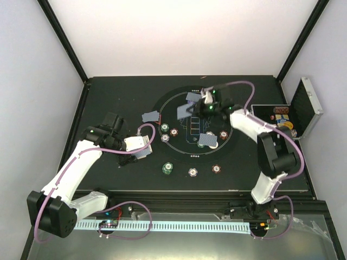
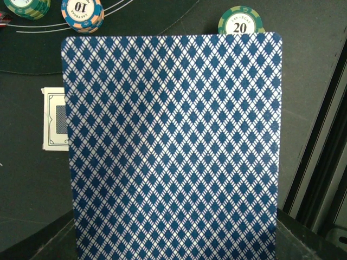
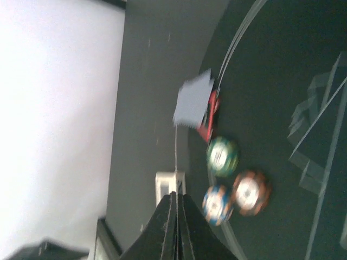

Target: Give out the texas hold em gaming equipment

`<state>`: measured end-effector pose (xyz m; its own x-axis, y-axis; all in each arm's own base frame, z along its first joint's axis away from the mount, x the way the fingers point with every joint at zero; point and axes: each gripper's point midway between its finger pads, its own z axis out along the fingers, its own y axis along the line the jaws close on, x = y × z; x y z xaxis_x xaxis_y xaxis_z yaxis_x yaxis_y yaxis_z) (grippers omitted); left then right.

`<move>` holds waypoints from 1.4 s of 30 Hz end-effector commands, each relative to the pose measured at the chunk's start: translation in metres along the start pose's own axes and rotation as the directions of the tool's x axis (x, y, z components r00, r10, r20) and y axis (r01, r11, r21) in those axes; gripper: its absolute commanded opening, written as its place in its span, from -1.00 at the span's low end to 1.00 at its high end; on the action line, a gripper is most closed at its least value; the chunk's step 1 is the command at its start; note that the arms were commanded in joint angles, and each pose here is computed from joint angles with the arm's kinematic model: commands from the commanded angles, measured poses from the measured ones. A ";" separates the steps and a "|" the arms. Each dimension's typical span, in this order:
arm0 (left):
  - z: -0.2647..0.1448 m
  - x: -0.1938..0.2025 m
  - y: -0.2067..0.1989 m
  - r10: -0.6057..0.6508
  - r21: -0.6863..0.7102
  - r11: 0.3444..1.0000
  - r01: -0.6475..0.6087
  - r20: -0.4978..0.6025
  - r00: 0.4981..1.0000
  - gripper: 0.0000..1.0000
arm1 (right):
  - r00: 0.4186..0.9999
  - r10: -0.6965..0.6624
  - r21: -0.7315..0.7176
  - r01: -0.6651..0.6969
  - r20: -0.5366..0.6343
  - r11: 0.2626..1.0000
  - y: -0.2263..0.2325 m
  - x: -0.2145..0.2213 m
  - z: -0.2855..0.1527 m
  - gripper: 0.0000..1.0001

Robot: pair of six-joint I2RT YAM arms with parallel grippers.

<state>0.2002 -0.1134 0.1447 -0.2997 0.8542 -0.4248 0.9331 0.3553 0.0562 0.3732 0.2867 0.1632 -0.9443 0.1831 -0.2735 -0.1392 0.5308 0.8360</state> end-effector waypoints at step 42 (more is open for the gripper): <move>-0.012 -0.005 0.004 -0.003 -0.039 0.999 0.003 0.013 1.000 -0.97 | 0.975 -0.003 0.398 -0.087 0.222 0.913 -0.099 -0.164 -0.043 -0.01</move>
<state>0.2015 -0.1112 0.1452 -0.3070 0.8562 -0.4155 0.9291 0.3642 0.0640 0.5459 0.1796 0.0778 -0.9024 0.3504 -0.2507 0.1432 0.7927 0.5925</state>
